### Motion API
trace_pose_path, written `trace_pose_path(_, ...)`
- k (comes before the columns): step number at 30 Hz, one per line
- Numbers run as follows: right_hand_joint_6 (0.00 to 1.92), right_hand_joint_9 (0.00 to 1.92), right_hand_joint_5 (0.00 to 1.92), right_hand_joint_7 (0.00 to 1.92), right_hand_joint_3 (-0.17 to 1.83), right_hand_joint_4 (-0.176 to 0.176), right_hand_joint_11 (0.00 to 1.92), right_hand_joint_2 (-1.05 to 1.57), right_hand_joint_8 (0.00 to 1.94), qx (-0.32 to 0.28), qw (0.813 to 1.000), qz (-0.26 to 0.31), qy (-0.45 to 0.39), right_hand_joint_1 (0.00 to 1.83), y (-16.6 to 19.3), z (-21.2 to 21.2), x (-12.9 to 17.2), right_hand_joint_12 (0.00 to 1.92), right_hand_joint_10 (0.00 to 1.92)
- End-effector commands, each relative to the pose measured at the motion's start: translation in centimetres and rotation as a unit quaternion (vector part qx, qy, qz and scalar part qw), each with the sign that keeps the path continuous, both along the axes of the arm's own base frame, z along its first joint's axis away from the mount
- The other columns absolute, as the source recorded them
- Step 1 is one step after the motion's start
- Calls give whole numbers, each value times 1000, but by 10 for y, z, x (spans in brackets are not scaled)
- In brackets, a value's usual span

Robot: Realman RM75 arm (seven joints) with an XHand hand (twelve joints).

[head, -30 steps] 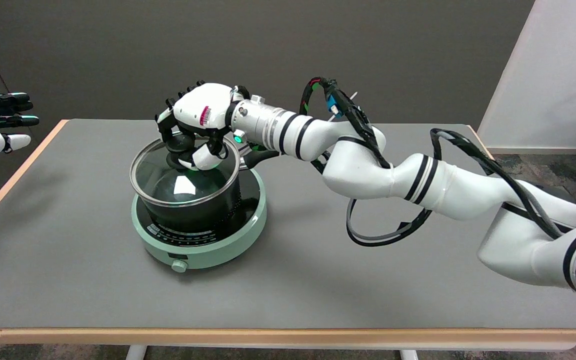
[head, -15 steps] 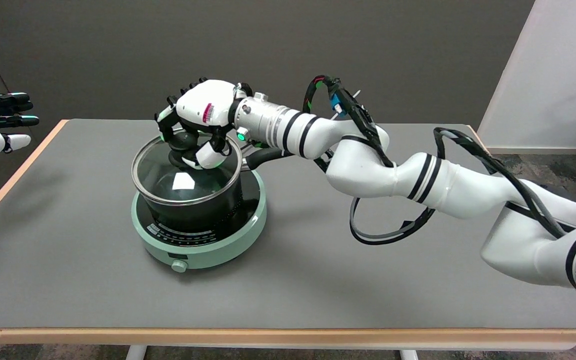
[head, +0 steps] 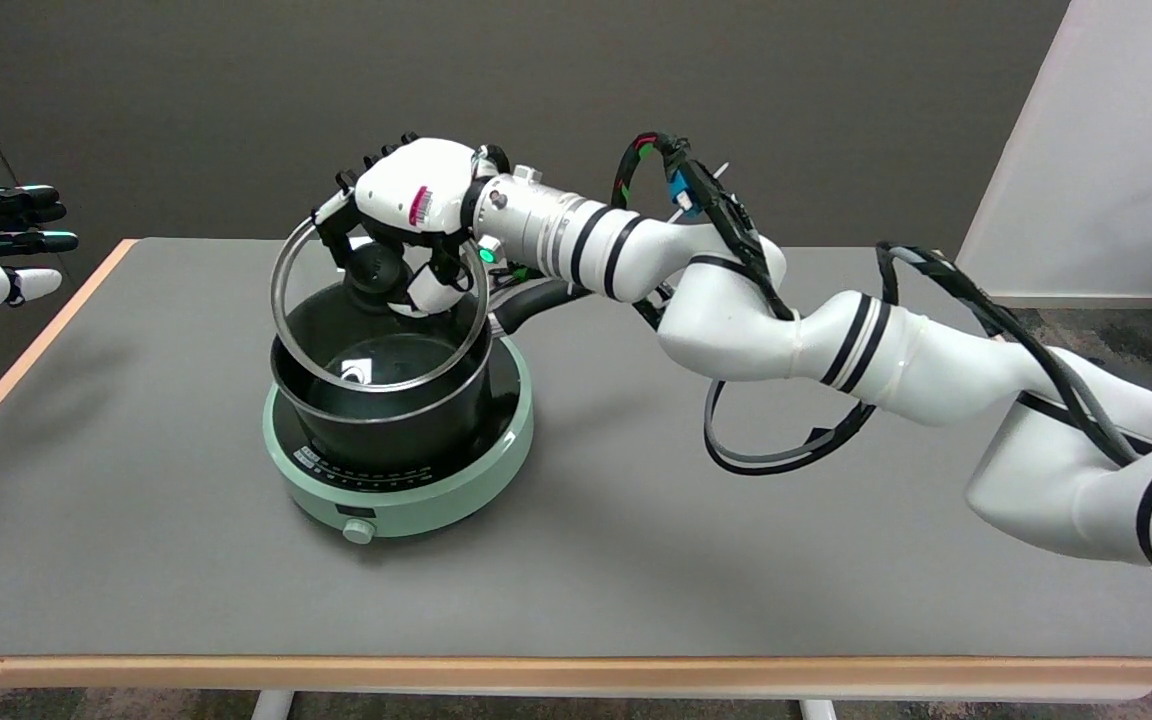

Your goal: Pick up the pot lid.

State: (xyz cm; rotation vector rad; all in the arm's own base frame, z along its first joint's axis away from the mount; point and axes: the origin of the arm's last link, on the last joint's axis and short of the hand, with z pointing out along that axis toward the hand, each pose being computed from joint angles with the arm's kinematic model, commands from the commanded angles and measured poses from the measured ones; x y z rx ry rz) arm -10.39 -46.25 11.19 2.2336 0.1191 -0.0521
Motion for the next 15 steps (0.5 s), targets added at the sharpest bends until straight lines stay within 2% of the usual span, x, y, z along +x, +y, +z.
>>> trace_pose_path(1, 1241, 837, 708, 944, 706, 176, 703, 785, 1280, -8, 1000, 16, 3, 1369, -6, 10, 13, 1013, 1440)
trace_pose_path(7, 1241, 838, 705, 944, 710, 176, 704, 783, 1281, -11, 1000, 23, 3, 1370, -7, 13, 20, 1016, 1439)
trace_pose_path(15, 1245, 842, 705, 947, 713, 176, 711, 780, 1280, -13, 998, 54, 4, 1370, -9, 19, 48, 1017, 1438)
